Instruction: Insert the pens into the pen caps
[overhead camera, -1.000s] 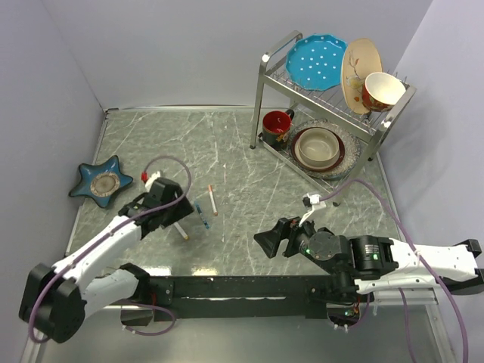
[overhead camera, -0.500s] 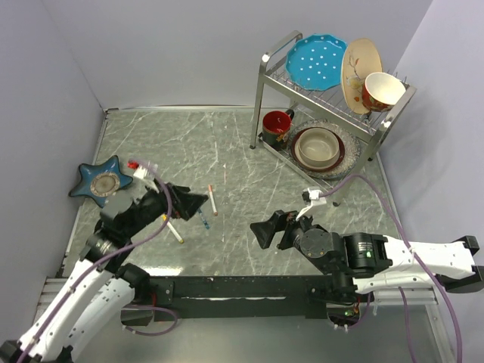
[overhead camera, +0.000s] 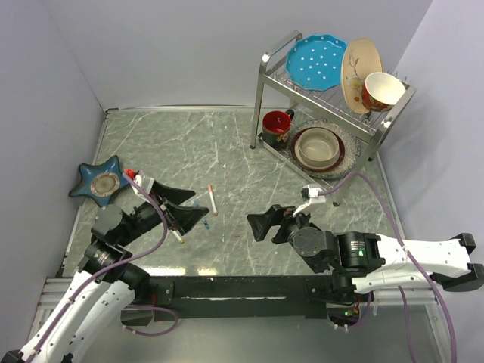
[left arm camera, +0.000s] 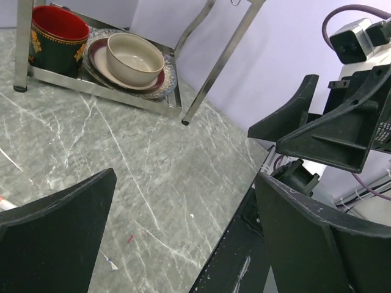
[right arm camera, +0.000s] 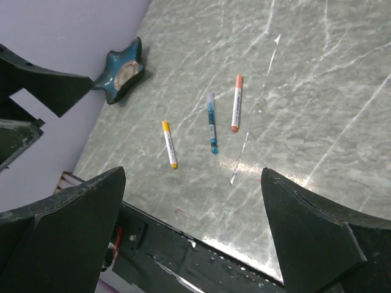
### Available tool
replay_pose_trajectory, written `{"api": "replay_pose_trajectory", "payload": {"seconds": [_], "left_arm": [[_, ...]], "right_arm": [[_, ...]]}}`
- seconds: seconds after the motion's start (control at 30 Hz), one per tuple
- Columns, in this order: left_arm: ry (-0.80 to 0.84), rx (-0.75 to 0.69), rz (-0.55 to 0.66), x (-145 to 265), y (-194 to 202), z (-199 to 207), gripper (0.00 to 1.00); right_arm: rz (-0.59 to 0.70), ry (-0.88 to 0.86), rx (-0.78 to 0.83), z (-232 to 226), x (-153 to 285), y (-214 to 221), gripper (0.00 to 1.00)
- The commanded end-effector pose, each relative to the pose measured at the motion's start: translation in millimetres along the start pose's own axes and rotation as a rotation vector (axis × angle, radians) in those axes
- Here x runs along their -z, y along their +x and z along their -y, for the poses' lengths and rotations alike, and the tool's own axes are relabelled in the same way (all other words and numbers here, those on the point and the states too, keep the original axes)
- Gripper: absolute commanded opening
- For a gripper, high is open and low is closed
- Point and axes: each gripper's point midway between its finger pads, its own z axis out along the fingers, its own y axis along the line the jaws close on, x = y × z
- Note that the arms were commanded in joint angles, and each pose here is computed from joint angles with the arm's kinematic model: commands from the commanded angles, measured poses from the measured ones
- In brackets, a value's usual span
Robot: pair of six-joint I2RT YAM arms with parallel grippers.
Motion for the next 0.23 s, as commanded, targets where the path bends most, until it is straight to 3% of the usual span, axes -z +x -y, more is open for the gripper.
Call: {"api": "replay_pose_trajectory", "payload": {"seconds": [0.0, 0.2], "left_arm": [[0.070, -0.061, 0.063, 3.7, -18.3, 18.0, 0.99], [0.066, -0.076, 0.086, 7.6, -21.7, 19.2, 0.99]], "right_arm": [[0.069, -0.008, -0.054, -13.9, -0.1, -24.2, 1.00], [0.057, -0.004, -0.050, -15.8, -1.4, -21.7, 1.00]]}}
